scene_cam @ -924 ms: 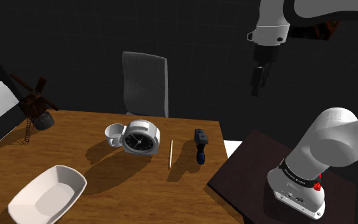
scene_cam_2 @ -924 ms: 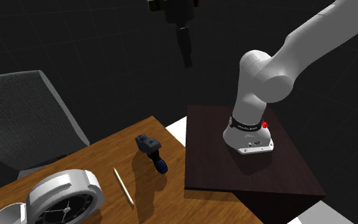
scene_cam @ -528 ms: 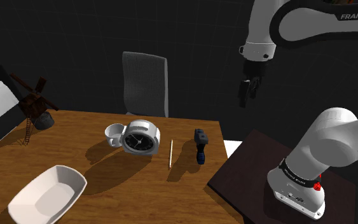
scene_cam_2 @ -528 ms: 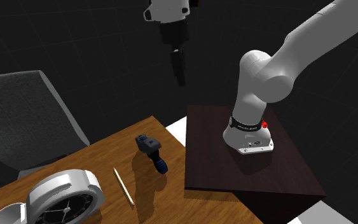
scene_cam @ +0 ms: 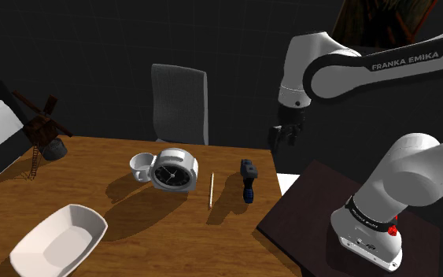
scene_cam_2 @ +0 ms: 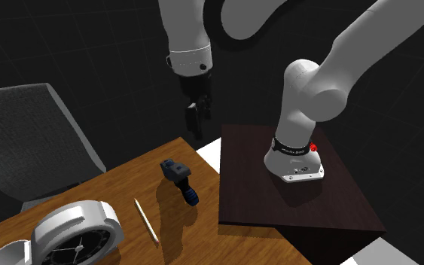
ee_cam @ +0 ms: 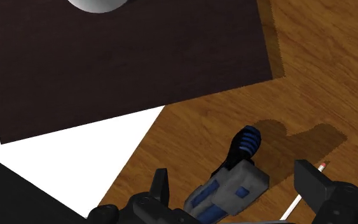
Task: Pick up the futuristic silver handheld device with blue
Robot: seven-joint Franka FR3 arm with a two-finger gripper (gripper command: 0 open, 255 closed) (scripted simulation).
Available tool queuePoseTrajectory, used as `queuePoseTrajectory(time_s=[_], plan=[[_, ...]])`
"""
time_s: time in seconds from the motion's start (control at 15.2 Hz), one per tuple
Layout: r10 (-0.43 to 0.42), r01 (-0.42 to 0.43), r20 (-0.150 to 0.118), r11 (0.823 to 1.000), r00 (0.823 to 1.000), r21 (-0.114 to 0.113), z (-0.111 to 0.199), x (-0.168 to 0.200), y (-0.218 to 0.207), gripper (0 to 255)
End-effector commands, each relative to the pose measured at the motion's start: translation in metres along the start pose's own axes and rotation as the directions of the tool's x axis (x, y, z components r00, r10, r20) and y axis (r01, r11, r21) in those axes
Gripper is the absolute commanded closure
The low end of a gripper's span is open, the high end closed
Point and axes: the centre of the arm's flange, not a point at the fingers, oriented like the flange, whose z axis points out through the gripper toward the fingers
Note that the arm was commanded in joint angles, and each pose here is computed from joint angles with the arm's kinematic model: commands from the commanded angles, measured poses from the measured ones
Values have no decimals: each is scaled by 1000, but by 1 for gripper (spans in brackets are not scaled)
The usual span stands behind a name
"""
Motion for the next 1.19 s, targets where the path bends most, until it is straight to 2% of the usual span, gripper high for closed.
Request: queuePoseTrajectory(time_s=[0.0, 0.26, 0.53, 1.12], plan=[[46, -45, -15, 999, 999, 9, 22, 8, -9, 0], [131, -130, -37, 991, 991, 26, 64, 28, -29, 0], [216, -213, -57, 976, 975, 44, 105, 50, -47, 0], [221, -219, -58, 975, 974, 45, 148, 57, -47, 0]])
